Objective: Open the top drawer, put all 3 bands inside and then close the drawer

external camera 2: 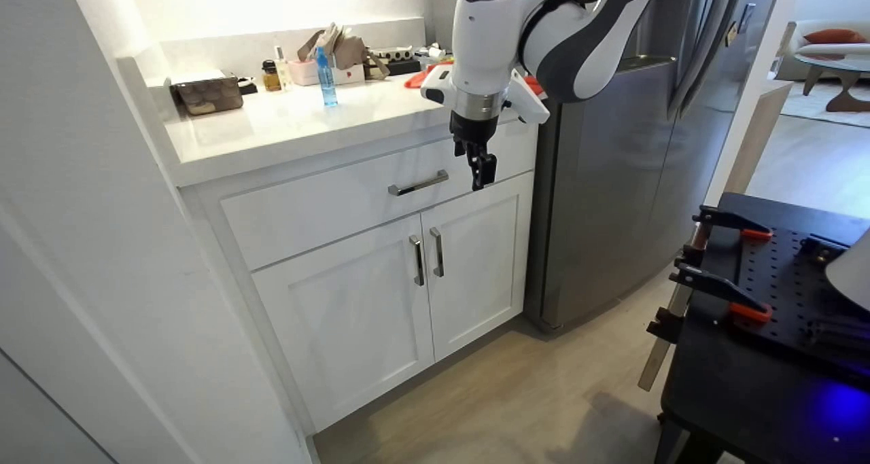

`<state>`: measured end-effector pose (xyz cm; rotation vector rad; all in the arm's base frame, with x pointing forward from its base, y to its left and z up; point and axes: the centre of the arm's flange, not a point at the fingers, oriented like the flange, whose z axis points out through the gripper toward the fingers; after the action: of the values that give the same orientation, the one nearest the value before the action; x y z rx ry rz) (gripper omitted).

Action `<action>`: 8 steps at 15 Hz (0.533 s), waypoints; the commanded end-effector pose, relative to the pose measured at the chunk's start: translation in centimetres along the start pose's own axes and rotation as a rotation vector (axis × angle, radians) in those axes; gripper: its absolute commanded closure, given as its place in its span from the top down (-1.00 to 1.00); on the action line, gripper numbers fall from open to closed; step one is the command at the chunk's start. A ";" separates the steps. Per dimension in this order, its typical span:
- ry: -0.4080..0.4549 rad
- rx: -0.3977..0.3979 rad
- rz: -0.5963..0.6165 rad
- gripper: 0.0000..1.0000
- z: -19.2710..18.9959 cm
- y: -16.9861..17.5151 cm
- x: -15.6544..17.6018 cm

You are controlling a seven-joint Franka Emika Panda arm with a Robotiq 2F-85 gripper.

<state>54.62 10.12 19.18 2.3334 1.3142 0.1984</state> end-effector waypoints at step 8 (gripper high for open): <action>0.043 -0.090 -0.021 1.00 4.2 -1.8 0.9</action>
<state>54.41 9.91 15.95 2.2823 1.3382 0.2220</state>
